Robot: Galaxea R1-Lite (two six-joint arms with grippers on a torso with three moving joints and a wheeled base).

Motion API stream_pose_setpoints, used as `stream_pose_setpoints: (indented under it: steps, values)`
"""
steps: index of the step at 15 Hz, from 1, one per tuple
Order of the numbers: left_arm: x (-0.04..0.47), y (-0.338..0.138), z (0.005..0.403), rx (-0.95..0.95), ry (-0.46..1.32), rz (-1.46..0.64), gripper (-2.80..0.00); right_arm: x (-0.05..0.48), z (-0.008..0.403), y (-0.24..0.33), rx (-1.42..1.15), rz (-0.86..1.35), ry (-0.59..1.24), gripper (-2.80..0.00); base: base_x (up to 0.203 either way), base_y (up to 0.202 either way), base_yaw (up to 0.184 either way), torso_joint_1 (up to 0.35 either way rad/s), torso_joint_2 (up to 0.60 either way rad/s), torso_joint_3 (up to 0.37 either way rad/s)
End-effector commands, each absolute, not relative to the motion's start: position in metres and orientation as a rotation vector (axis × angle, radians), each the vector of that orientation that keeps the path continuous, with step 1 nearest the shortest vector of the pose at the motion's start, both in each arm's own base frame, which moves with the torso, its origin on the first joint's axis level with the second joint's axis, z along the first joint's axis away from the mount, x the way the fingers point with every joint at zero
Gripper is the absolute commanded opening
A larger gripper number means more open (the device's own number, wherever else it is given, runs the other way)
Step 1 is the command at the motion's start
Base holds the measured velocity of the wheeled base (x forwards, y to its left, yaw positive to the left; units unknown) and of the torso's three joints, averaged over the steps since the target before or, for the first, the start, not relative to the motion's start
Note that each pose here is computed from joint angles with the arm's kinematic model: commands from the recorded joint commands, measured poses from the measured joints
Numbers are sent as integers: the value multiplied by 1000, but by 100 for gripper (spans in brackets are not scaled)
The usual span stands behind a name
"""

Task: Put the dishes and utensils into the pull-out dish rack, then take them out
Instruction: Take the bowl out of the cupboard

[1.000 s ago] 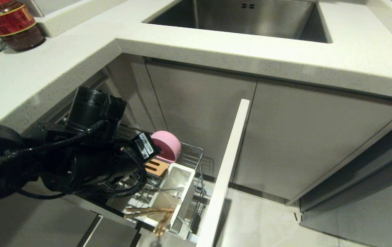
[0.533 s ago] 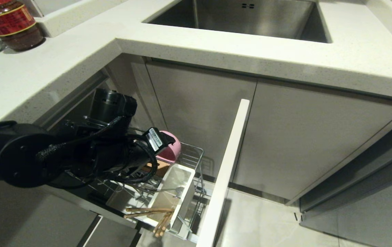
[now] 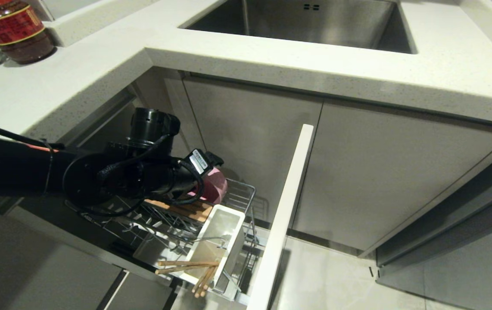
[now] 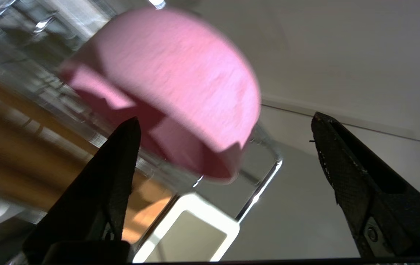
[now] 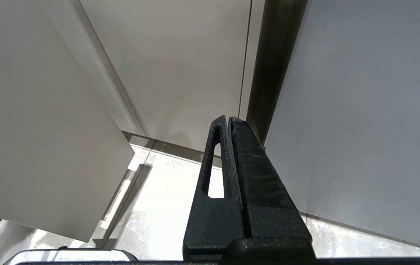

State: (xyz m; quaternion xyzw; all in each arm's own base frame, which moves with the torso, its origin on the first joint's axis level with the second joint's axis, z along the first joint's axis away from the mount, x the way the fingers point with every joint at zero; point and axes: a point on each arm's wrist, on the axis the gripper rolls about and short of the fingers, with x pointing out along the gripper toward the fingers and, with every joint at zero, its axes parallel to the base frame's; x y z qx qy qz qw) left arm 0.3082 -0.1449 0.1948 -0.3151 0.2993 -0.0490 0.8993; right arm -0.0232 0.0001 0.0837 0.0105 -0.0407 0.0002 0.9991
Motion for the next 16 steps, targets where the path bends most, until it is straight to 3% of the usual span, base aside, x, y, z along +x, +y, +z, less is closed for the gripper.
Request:
stream_pose_setpoints:
  steps: [1,7,8,16]
  values:
    - [319,-146,191,-638,616,-120,0,-21,77,0,21,1,-57,-280,0,0,0,0,0,0]
    - [315,-146,198,-607,585,-170,0,-21,77,0,21,1,-57,-280,0,0,0,0,0,0]
    - [314,-145,198,-606,586,-170,-280,-21,77,0,21,1,-57,-280,0,0,0,0,0,0]
    - [303,-147,206,-609,585,-209,-280,-21,77,0,21,1,-57,-280,0,0,0,0,0,0]
